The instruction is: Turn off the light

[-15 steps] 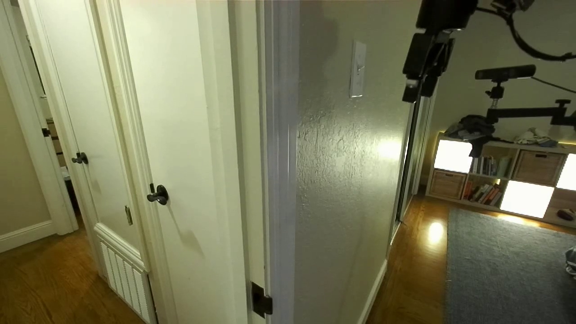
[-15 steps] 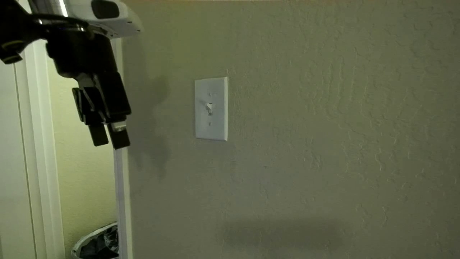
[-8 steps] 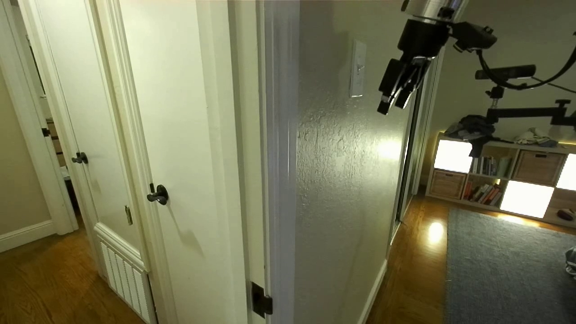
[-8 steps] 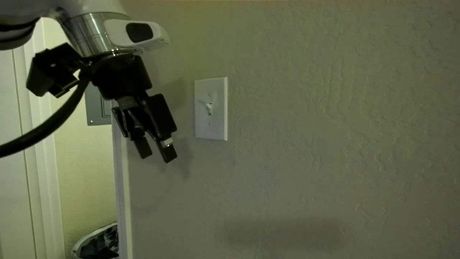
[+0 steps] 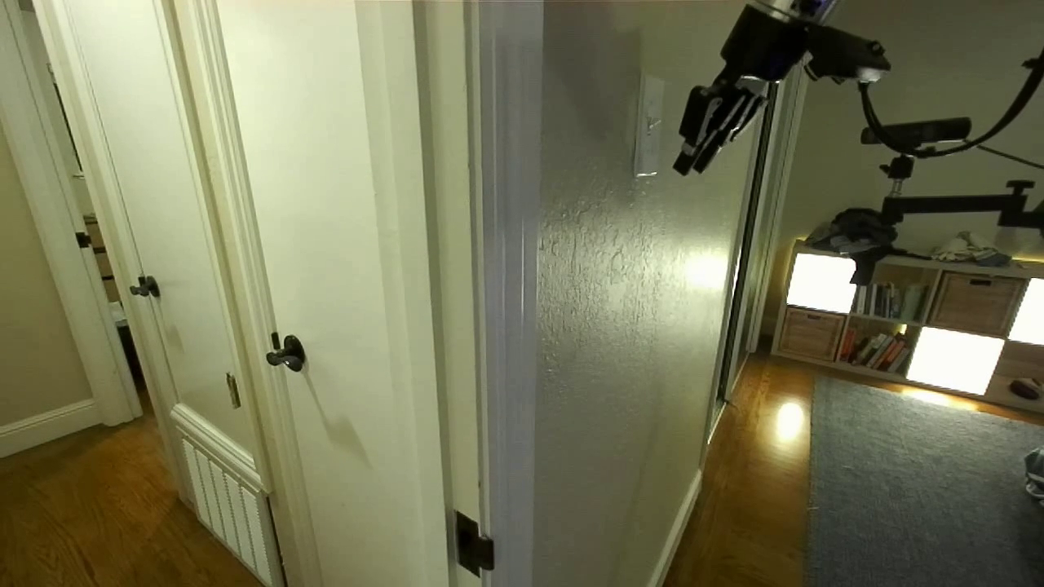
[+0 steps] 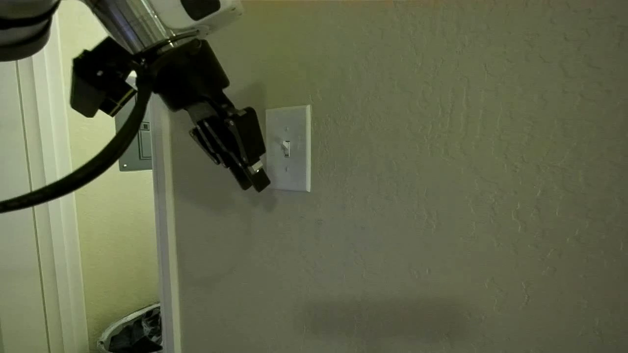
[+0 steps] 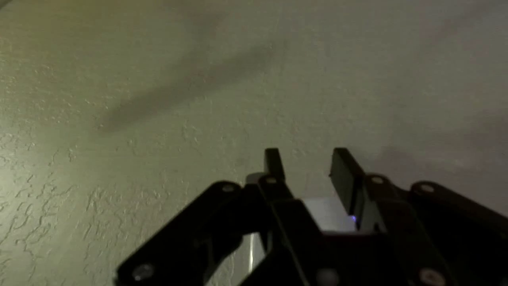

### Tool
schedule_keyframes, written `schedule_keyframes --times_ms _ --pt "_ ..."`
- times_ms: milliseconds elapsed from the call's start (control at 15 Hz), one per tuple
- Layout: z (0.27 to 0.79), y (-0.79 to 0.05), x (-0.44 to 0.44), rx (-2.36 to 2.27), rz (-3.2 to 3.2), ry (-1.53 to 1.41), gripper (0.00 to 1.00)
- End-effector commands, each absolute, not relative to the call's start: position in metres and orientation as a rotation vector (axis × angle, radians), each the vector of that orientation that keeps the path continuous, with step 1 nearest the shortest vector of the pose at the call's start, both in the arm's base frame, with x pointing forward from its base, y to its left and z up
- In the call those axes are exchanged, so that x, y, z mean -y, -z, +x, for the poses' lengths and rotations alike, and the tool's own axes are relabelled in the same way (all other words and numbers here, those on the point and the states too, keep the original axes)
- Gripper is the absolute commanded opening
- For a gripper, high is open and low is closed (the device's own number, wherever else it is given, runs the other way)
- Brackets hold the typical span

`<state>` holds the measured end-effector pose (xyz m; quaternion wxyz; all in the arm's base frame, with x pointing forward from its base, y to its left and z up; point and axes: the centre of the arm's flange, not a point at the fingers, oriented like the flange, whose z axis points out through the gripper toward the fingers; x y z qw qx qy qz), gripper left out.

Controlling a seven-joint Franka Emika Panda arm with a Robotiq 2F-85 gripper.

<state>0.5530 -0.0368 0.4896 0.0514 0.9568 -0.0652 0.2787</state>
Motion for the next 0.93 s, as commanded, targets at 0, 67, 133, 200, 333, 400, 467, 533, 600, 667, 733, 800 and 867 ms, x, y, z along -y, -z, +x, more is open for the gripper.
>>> schedule_keyframes --times_ms 0,67,133,200,333,400,467,533,600,667,733,800,867 --pt "0.535 -0.507 0.036 0.243 2.843 -1.023 0.07" --pt "0.536 -0.511 0.036 0.246 2.829 -1.053 0.07" --pt "0.536 -0.517 0.037 0.249 2.815 -1.078 0.05" --pt "0.535 -0.521 0.037 0.250 2.798 -1.097 0.03" --pt "0.534 -0.531 0.035 0.252 2.770 -1.117 0.04" --pt "0.531 -0.538 0.032 0.249 2.756 -1.127 0.06" --pt "0.530 -0.542 0.031 0.251 2.744 -1.139 0.05" --pt "0.529 -0.547 0.029 0.249 2.736 -1.156 0.07" --pt "0.528 -0.551 0.028 0.250 2.730 -1.172 0.06" --pt "0.529 -0.554 0.026 0.246 2.728 -1.191 0.06" --pt "0.530 -0.555 0.026 0.246 2.730 -1.204 0.05" --pt "0.534 -0.554 0.026 0.248 2.739 -1.216 0.06" --pt "0.536 -0.553 0.026 0.247 2.743 -1.227 0.05"
